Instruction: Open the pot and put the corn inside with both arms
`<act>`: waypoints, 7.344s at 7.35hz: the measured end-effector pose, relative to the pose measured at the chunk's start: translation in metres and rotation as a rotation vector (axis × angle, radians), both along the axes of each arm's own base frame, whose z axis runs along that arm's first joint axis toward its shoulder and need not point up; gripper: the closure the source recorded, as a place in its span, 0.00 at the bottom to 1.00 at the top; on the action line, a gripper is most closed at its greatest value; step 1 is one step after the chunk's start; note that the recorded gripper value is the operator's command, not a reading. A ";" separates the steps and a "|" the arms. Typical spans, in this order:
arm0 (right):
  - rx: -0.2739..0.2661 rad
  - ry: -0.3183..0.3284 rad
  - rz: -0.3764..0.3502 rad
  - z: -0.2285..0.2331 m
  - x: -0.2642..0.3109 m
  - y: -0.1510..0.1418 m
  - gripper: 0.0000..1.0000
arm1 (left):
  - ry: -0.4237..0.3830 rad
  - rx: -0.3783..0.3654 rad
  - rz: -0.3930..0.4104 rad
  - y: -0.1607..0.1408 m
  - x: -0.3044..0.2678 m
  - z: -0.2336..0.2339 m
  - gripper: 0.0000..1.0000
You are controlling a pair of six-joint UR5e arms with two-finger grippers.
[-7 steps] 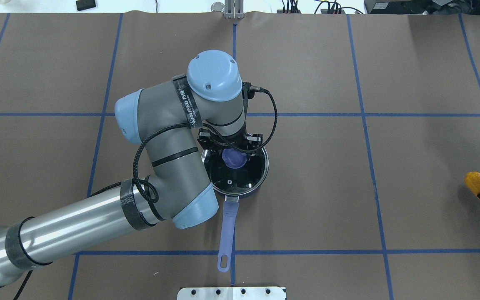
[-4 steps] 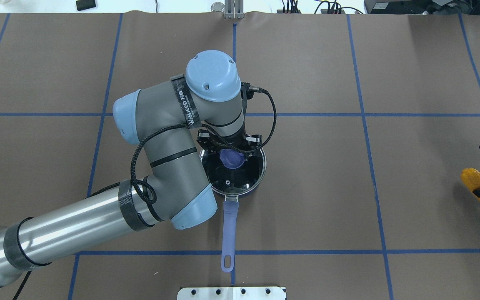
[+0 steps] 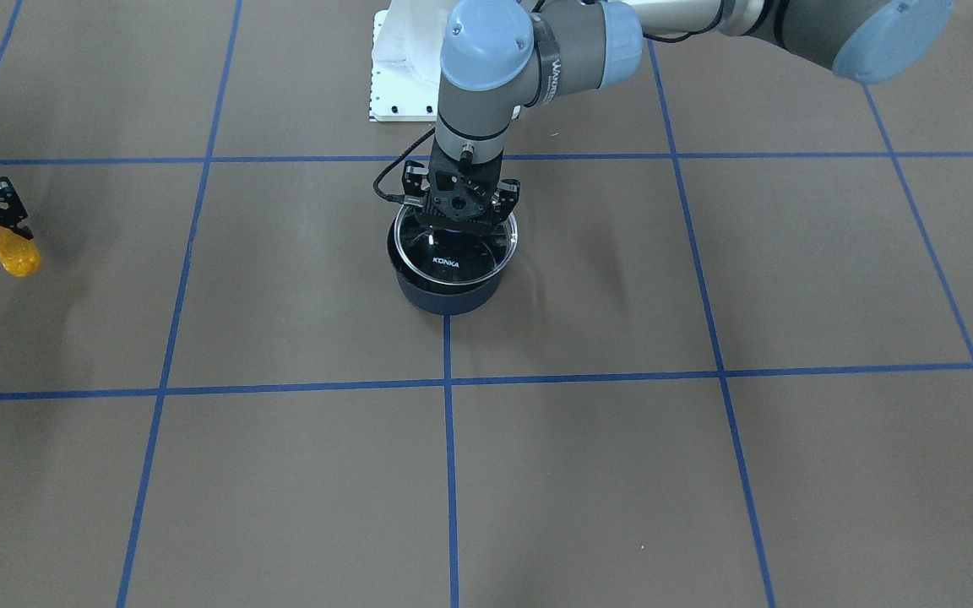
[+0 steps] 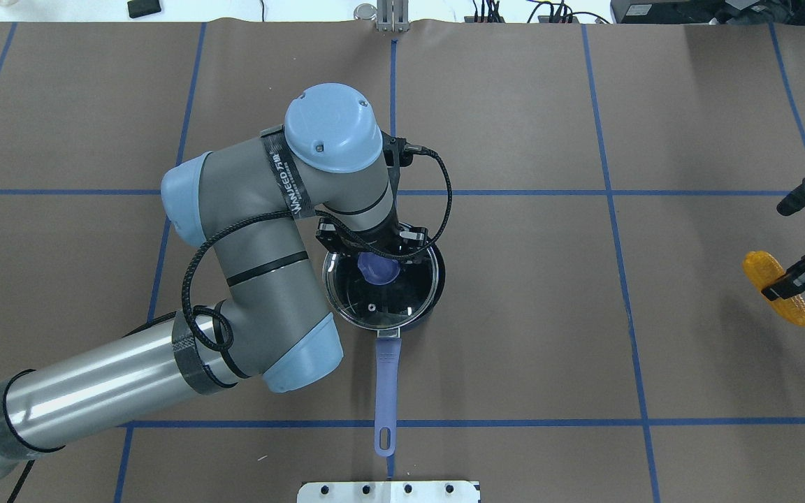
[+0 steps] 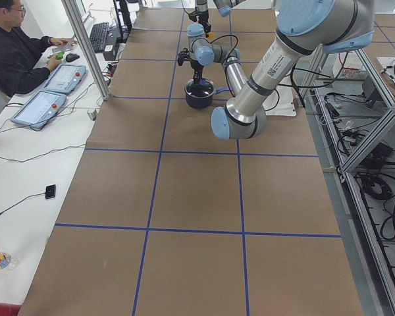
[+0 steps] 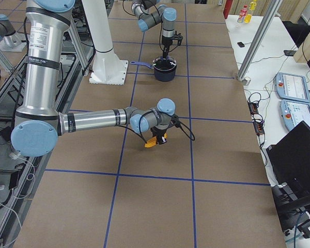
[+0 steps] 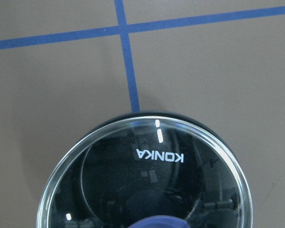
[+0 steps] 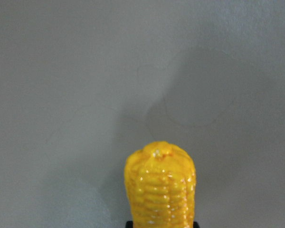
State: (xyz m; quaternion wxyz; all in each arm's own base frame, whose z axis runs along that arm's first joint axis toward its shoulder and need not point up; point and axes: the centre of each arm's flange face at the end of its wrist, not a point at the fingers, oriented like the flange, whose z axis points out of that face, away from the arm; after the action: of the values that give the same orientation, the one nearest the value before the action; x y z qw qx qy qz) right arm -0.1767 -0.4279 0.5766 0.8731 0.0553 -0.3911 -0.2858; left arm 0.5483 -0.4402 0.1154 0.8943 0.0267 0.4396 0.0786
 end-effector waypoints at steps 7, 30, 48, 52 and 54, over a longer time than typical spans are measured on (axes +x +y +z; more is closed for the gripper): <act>-0.043 -0.075 0.014 -0.244 -0.112 -0.091 0.63 | 0.006 0.014 0.001 -0.062 -0.080 0.041 0.37; -0.061 -0.245 0.296 -0.437 -0.302 -0.044 0.00 | -0.130 0.082 0.177 -0.096 -0.324 0.414 0.36; -0.050 -0.223 0.316 -0.412 -0.286 -0.059 0.00 | -0.020 0.103 0.176 -0.112 -0.325 0.399 0.00; -0.071 -0.202 0.351 -0.321 -0.183 -0.117 0.00 | -0.021 0.177 0.073 -0.138 -0.408 0.386 0.00; -0.088 -0.157 0.393 -0.270 -0.136 -0.132 0.00 | -0.037 0.224 0.075 -0.140 -0.447 0.399 0.00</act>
State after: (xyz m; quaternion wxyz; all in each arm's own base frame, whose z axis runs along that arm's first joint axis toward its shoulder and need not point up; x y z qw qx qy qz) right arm -0.3129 -0.5597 0.3061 0.8805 0.1144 -0.4516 -0.0874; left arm 0.1018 -0.5804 0.5143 0.8901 0.1084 0.4123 0.1610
